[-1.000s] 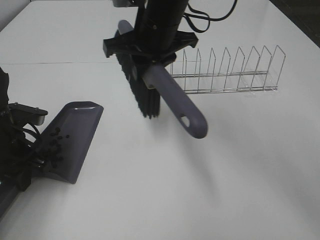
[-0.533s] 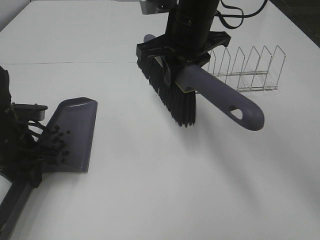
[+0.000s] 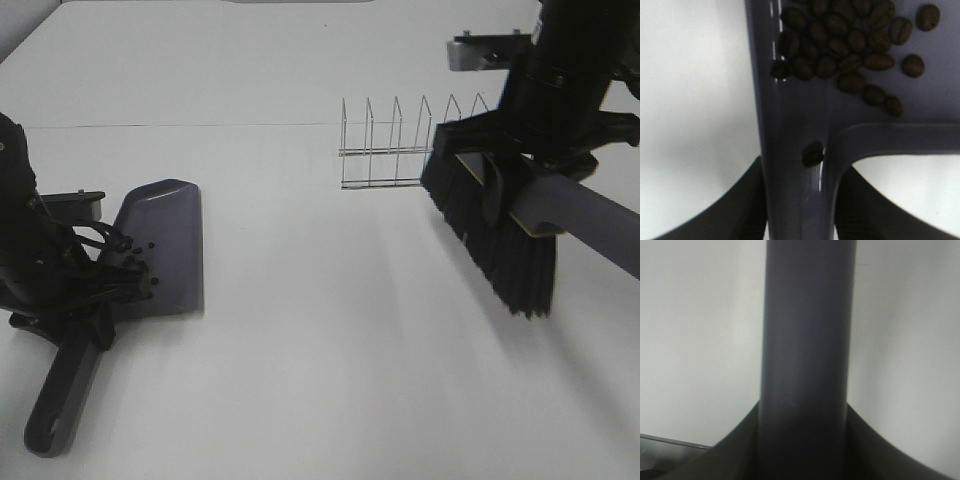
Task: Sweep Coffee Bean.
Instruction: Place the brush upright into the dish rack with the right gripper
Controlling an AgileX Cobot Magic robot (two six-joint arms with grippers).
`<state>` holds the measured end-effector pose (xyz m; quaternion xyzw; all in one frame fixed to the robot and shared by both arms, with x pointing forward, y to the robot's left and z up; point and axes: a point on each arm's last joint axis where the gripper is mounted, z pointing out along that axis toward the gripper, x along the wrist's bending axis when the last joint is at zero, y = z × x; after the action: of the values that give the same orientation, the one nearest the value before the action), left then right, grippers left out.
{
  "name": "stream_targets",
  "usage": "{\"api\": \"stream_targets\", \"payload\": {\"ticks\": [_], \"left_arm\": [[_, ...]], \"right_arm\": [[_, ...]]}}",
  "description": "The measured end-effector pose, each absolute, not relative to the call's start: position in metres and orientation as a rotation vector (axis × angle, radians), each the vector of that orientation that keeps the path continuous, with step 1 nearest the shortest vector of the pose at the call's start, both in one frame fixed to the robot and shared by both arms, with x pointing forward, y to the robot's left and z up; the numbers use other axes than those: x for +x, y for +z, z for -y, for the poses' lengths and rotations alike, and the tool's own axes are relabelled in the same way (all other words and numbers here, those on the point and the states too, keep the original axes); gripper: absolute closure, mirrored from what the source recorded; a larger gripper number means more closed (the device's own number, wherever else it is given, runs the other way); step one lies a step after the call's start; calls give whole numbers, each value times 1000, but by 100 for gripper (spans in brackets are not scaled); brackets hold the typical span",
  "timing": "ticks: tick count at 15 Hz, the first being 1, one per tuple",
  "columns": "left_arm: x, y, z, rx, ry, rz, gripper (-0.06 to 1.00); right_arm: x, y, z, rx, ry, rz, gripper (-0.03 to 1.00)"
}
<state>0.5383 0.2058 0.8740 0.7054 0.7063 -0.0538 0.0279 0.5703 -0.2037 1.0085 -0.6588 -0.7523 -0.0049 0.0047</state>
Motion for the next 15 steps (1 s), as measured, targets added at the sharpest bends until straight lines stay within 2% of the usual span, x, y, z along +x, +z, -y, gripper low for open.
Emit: {"api": "stream_targets", "payload": {"ticks": [3,5,7,9,15], "left_arm": [[547,875,-202,2132,-152,-2173,60],[548,876,-202,2122,-155,-2175,60],[548,876,-202,2122,-157,-2176,60],[548,876,-202,2122,-158,-2177,60],[546,876,-202,2133,-172,-2181,60]], "right_arm": [[563,983,238,-2173,90,2196,62],[573,972,248,-2291,40,2133,62],[586,948,251,-2328,70,2130,62],[596,940,251,-2333,94,2131,62],[644,934,245,-2338,14,2198,62]]}}
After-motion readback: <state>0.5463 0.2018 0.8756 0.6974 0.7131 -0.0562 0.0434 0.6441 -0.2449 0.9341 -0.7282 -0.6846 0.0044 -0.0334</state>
